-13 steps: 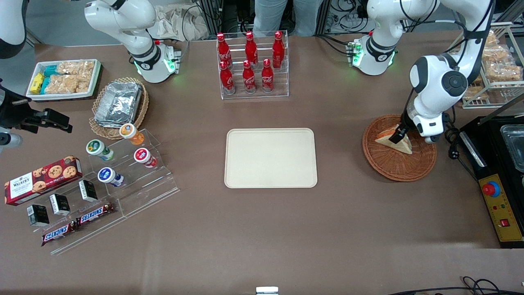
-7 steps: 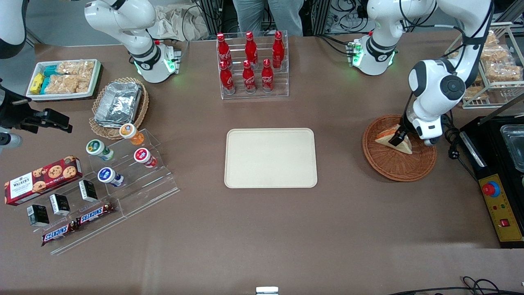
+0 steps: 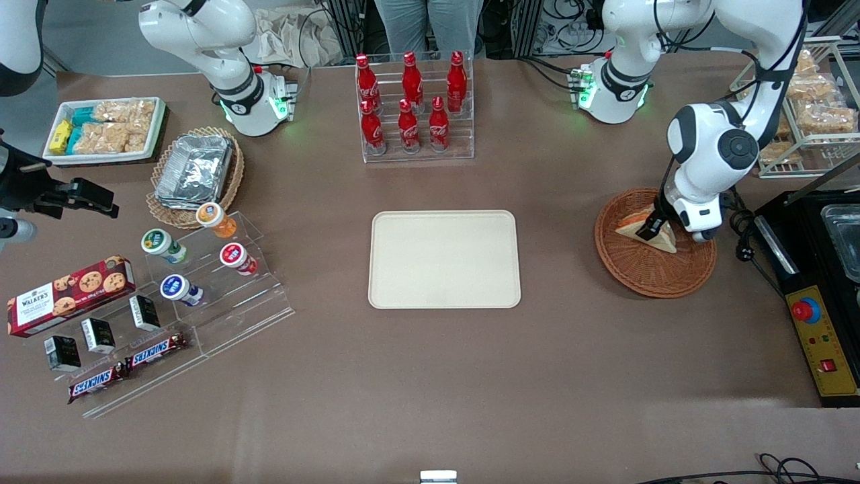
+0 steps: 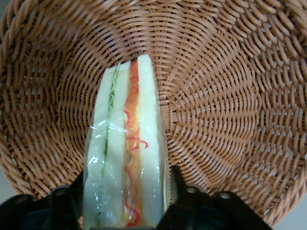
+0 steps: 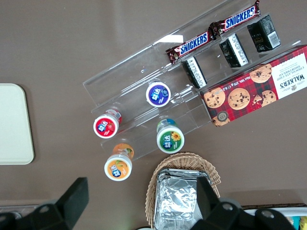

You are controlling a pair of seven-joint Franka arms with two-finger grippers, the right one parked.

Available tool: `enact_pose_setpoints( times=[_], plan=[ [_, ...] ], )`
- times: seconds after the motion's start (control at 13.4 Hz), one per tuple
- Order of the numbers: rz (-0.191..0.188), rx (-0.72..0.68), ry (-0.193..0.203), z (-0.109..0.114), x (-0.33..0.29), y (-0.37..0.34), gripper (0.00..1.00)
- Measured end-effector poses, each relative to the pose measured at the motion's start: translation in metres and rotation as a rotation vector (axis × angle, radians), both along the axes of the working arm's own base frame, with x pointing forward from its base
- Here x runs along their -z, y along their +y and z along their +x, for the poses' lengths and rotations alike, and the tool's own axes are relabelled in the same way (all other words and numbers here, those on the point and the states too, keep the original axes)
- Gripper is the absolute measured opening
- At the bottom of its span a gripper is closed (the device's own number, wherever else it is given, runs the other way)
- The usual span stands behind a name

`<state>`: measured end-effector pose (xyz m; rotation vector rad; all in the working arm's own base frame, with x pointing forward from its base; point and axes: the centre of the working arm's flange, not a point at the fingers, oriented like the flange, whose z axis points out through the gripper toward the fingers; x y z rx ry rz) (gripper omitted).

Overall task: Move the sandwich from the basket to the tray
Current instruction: 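Close the left gripper on the sandwich and lift it, then carry the sandwich with the left gripper over to the white tray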

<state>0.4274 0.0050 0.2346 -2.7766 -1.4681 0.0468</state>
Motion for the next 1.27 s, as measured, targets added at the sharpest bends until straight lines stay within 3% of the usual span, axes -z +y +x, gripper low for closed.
enact_pose_setpoints(
  times=[0.15, 0.45, 1.04, 1.19, 1.27],
  plan=[
    [0.000, -0.009, -0.006, 0.001, -0.001, 0.004, 0.44],
    [0.002, -0.017, -0.026, 0.005, -0.010, 0.005, 0.25],
    [0.030, 0.080, -0.029, 0.010, -0.095, -0.017, 0.22],
    [0.035, 0.131, -0.002, 0.014, -0.114, -0.026, 0.22],
    [0.036, 0.170, 0.030, 0.017, -0.124, -0.032, 0.22]
  ],
)
